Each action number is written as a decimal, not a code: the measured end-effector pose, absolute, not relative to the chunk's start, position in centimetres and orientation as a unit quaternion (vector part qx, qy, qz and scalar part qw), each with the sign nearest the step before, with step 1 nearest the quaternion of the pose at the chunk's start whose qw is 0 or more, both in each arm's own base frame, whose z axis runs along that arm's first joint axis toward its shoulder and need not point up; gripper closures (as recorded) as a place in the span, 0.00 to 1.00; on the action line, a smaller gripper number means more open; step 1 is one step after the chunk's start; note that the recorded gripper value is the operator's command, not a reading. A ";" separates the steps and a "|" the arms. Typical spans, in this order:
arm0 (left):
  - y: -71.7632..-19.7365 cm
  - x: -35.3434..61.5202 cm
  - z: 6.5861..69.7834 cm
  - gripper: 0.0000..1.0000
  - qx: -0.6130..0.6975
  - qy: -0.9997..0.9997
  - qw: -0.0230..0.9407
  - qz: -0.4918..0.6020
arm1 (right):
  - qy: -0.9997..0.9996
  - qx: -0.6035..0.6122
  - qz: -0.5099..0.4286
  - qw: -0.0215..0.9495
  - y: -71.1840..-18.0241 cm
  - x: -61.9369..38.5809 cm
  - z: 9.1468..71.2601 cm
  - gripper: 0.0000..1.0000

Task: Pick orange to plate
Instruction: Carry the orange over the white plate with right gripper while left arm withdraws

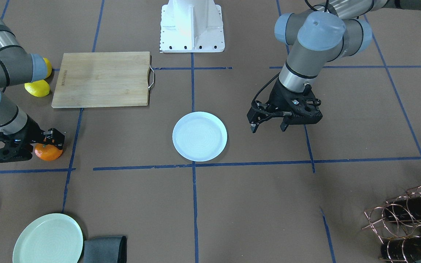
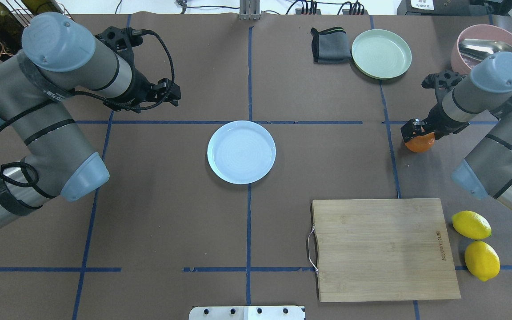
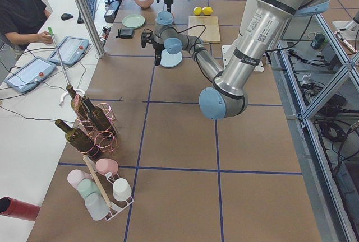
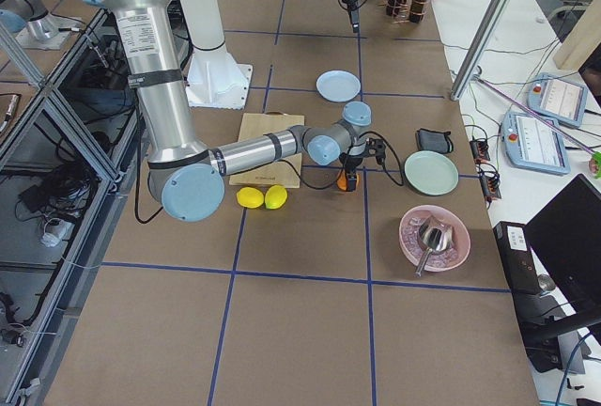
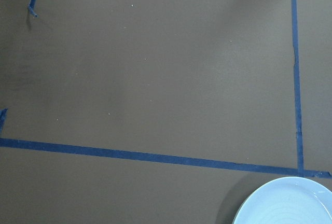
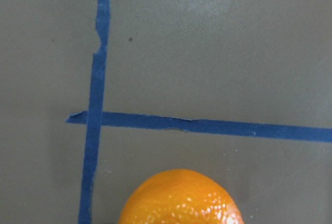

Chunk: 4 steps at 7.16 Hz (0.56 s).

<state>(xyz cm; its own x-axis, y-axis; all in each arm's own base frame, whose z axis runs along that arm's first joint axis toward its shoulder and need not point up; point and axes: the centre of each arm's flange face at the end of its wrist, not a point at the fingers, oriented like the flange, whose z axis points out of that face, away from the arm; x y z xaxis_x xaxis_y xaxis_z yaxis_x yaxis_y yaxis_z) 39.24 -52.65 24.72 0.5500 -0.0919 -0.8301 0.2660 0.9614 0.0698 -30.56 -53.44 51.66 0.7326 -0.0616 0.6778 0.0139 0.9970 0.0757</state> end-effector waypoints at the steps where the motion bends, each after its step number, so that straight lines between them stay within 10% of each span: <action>1: -52.6 39.2 24.7 0.00 0.094 0.463 0.875 -0.102 | -0.366 0.034 -0.018 0.930 -53.6 -30.3 51.5 1.00; 4: -53.5 37.6 24.8 0.00 0.090 0.466 0.873 -0.109 | -0.398 0.048 0.000 0.916 -55.3 -28.9 47.2 1.00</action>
